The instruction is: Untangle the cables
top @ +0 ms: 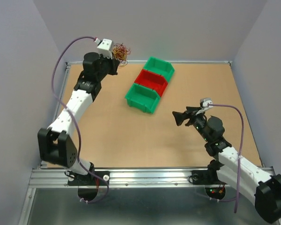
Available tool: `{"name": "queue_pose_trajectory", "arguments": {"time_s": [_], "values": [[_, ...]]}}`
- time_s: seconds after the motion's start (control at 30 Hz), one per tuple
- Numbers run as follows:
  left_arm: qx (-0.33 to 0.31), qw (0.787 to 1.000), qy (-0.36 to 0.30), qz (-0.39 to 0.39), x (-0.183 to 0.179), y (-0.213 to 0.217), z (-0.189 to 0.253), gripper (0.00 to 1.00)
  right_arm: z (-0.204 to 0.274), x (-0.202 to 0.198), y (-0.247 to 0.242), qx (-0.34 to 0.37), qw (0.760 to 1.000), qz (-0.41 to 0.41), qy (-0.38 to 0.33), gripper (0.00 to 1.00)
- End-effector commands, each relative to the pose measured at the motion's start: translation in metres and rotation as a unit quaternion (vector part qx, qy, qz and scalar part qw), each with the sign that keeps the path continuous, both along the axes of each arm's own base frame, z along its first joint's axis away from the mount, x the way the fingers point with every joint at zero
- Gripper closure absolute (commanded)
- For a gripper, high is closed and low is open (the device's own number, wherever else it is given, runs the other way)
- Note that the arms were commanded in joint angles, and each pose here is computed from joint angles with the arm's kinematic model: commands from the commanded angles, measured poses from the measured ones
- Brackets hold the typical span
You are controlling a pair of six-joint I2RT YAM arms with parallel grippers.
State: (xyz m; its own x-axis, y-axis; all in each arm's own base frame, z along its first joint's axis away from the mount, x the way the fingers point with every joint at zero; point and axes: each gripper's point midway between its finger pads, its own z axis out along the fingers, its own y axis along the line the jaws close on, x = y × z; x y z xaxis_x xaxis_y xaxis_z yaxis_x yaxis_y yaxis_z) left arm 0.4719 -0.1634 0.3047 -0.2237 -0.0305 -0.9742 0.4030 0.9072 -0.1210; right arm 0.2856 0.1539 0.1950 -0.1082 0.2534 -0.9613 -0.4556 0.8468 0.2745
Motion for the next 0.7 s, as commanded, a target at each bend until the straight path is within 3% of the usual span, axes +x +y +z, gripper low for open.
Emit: {"name": "queue_pose_trajectory", "arguments": {"time_s": [0.0,0.2,0.57,0.67], "values": [[0.032,0.992,-0.075,-0.095,-0.060,-0.033,0.033,1.00,0.037,0.003,0.026,0.000,0.997,0.067,-0.033,0.04],[0.054,0.955,-0.155,-0.248,-0.156,-0.104,0.026,1.00,0.044,-0.010,0.041,0.007,0.992,0.119,-0.048,0.09],[0.093,0.942,-0.127,-0.296,-0.175,-0.145,-0.038,1.00,0.066,-0.054,0.046,0.025,0.972,0.190,-0.136,0.17],[0.123,0.927,-0.113,-0.336,-0.190,-0.167,-0.061,1.00,0.066,-0.052,0.049,0.025,0.971,0.194,-0.138,0.44]]}}
